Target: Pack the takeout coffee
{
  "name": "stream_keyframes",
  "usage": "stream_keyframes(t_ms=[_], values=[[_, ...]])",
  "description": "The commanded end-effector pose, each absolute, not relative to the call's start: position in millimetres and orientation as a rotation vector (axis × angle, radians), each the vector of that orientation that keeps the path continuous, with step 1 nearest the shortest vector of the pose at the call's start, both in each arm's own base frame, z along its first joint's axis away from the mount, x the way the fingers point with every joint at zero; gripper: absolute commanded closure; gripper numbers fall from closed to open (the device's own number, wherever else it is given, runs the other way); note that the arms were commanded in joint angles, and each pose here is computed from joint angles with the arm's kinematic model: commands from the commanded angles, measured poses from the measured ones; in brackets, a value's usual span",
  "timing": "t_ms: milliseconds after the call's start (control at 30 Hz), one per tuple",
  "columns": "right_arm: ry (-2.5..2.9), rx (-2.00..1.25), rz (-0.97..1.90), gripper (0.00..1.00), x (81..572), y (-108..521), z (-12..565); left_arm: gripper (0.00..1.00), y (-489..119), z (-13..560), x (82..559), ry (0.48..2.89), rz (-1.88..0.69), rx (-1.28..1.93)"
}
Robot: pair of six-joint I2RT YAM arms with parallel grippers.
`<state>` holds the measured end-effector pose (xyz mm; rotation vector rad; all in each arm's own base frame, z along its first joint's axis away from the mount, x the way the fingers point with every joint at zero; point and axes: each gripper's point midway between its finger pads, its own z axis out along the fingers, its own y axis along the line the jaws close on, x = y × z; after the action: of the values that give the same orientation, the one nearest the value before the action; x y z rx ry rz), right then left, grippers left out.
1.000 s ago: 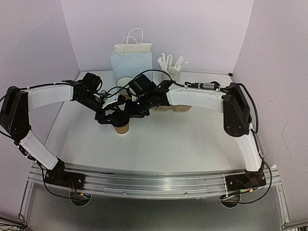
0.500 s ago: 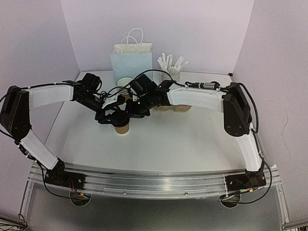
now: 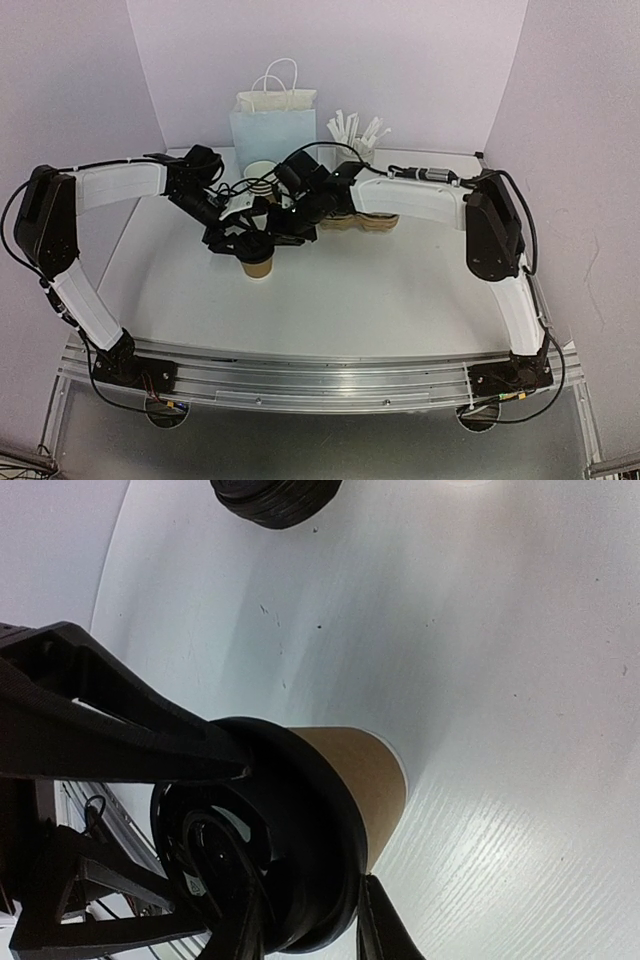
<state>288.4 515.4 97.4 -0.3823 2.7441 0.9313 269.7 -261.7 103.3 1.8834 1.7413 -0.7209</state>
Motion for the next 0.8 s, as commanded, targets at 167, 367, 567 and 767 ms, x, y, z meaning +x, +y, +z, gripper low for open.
stream_keyframes(t_ms=[167,367,567,767], values=[[2.894,-0.425,0.688,0.77,252.9,465.7,73.2,0.42,-297.5,85.5,193.5,1.889,-1.022,1.871],[2.906,-0.373,0.619,0.78,247.2,442.3,68.7,0.43,-322.1,70.2,185.4,1.903,-1.021,1.792],[2.856,-0.400,0.741,0.78,248.5,465.8,89.0,0.47,-322.4,66.9,193.6,1.937,-0.996,1.615],[2.795,-0.475,0.853,0.77,255.8,497.3,107.4,0.42,-299.5,88.7,186.8,1.860,-0.946,1.604]])
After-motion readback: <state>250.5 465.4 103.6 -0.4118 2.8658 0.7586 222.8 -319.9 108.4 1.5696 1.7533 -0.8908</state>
